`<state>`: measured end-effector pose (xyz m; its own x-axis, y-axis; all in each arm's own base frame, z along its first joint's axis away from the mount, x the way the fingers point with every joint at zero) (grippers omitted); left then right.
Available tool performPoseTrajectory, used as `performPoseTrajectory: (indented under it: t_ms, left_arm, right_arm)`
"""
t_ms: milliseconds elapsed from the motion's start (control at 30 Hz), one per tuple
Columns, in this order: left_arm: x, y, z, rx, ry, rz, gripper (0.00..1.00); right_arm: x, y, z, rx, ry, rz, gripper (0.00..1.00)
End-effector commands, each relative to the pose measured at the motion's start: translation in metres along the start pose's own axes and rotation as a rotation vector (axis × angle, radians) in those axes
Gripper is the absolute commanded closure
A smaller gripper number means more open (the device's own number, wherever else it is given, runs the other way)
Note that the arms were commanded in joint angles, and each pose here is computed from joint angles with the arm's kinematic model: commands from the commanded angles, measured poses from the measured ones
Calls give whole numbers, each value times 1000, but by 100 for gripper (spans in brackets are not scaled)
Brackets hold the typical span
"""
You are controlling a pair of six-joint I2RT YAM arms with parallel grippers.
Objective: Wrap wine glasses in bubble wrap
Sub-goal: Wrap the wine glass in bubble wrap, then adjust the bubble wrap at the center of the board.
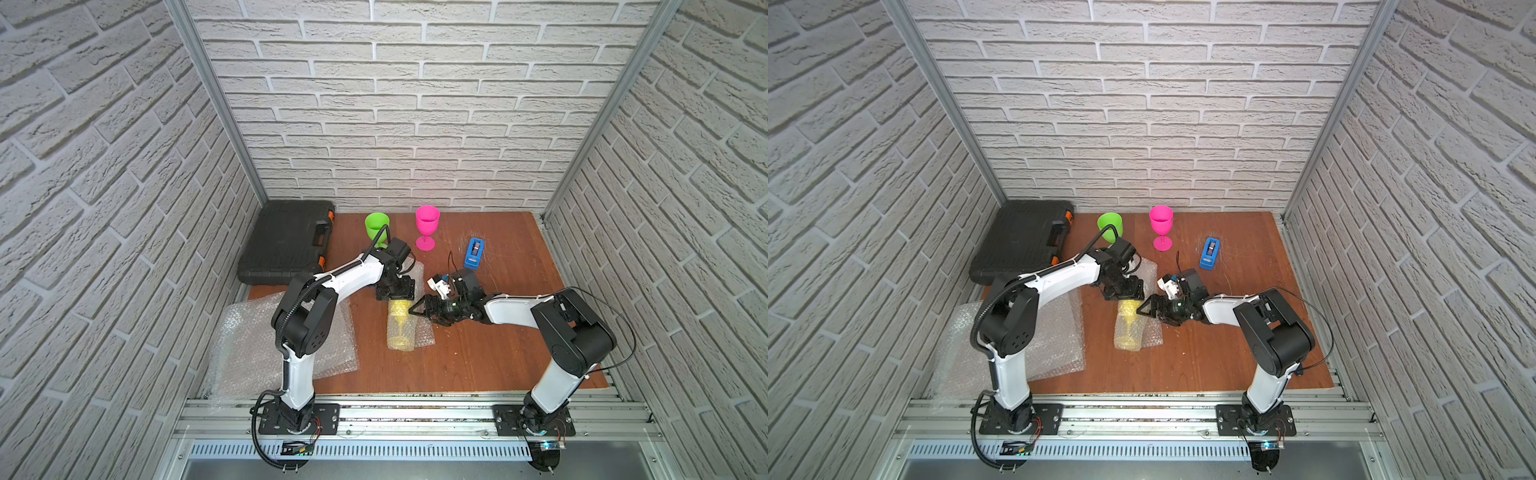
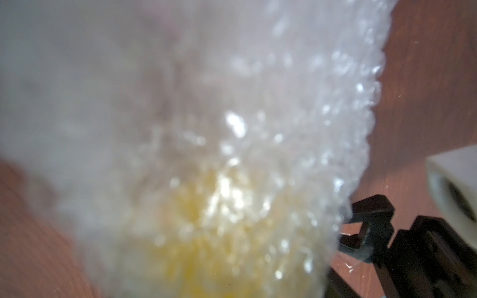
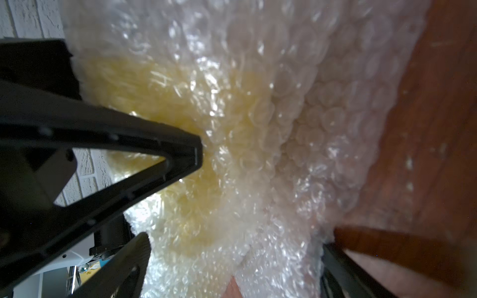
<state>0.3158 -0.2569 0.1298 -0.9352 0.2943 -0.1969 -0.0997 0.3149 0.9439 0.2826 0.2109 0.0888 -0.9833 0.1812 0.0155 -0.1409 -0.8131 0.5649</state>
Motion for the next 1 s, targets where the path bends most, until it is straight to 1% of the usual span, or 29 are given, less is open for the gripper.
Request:
performPoseTrajectory:
  t_ms: [0, 167, 333, 533, 633, 733, 867, 967]
  left_arm:
    - [23, -16, 15, -97, 29, 133, 24]
    - [23, -16, 15, -103, 31, 132, 24]
    - [23, -18, 16, -109, 39, 136, 24]
    - [24, -21, 17, -121, 51, 143, 24]
    - [24, -21, 17, -119, 53, 144, 25]
    - [24, -21, 17, -122, 56, 141, 25]
    - [23, -19, 17, -131, 69, 132, 24]
    - [22, -14, 18, -143, 78, 112, 21]
  right_arm:
    - [10, 0, 9, -19, 2, -1, 2]
    - [16, 10, 21, -5, 30, -26, 2]
    - [27, 10, 36, 67, 73, -7, 2]
    - [30, -6, 45, 111, 61, 20, 13]
    - [32, -11, 48, 135, 62, 16, 23]
    - [34, -13, 48, 153, 51, 11, 35]
    - [36, -13, 46, 198, 47, 1, 55]
    - [37, -11, 46, 219, 49, -2, 68]
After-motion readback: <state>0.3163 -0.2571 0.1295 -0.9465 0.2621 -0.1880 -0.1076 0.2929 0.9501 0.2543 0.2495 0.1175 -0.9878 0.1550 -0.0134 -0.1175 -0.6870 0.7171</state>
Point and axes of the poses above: each gripper's point midway between its finger pads, its own y axis back along the fingers, its own z axis along the line the jaws close on, x = y × z, the point moved 7 cm from there along y, back along the fingers, and after that the axes turned 10 degrees about -y, right-handed, at the moved point
